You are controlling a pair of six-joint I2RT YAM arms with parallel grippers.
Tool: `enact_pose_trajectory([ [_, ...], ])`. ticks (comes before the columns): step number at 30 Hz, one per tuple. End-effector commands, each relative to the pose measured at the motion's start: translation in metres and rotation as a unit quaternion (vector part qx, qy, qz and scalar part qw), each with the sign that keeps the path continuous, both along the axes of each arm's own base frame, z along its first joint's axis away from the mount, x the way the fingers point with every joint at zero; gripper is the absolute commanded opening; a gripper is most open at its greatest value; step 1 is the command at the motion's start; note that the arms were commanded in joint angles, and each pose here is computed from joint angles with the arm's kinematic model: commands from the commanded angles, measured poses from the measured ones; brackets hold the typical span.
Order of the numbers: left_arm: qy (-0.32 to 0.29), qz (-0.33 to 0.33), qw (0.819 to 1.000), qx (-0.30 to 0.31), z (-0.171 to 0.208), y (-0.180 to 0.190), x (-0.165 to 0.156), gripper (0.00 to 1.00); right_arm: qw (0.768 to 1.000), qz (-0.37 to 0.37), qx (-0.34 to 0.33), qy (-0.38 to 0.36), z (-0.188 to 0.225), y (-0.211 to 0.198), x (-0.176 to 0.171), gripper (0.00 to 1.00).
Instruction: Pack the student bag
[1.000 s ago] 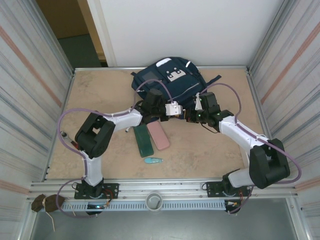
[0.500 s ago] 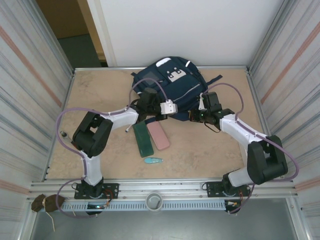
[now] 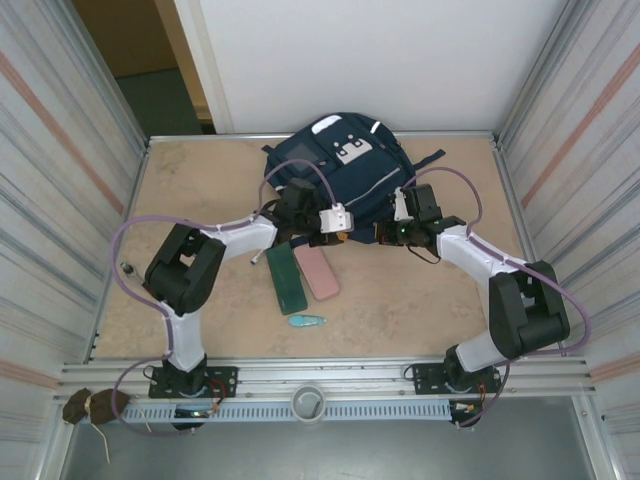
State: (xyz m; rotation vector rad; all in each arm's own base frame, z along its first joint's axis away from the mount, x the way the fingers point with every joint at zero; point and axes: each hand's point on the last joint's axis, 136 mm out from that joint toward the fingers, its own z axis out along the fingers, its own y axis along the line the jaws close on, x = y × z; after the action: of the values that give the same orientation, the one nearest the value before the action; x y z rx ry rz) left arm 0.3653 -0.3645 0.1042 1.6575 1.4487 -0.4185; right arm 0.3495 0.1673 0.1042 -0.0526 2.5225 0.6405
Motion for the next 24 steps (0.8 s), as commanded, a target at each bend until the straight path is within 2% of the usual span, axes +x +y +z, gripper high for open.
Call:
enact_pose_trajectory([
  [1, -0.025, -0.023, 0.999, 0.007, 0.007, -0.02, 0.001, 0.48, 0.999, 0.016, 0.038, -0.023, 0.024, 0.009, -0.002, 0.0],
  [7, -0.034, -0.023, 0.999, 0.014, -0.004, -0.036, 0.013, 0.47, 0.998, 0.018, 0.049, -0.029, 0.031, 0.01, -0.007, 0.0],
  [10, -0.03, -0.027, 0.999, 0.016, -0.006, -0.039, 0.014, 0.42, 0.998, 0.017, 0.047, -0.028, 0.028, 0.009, -0.008, 0.0],
  [12, -0.03, -0.028, 0.999, 0.022, -0.008, -0.038, 0.015, 0.31, 0.998, 0.014, 0.045, -0.028, 0.027, 0.008, -0.008, 0.0],
  [16, -0.021, -0.032, 0.999, 0.023, -0.003, -0.032, 0.011, 0.02, 0.999, -0.027, -0.01, -0.028, 0.016, -0.014, -0.001, 0.0],
  [19, -0.023, -0.038, 0.999, 0.007, 0.006, -0.022, 0.005, 0.0, 0.993, -0.079, -0.08, -0.022, 0.006, -0.041, 0.007, 0.0],
  [24, -0.044, -0.033, 0.999, 0.004, 0.014, 0.001, 0.008, 0.0, 0.981, -0.131, -0.141, -0.016, -0.005, -0.066, 0.015, 0.0],
])
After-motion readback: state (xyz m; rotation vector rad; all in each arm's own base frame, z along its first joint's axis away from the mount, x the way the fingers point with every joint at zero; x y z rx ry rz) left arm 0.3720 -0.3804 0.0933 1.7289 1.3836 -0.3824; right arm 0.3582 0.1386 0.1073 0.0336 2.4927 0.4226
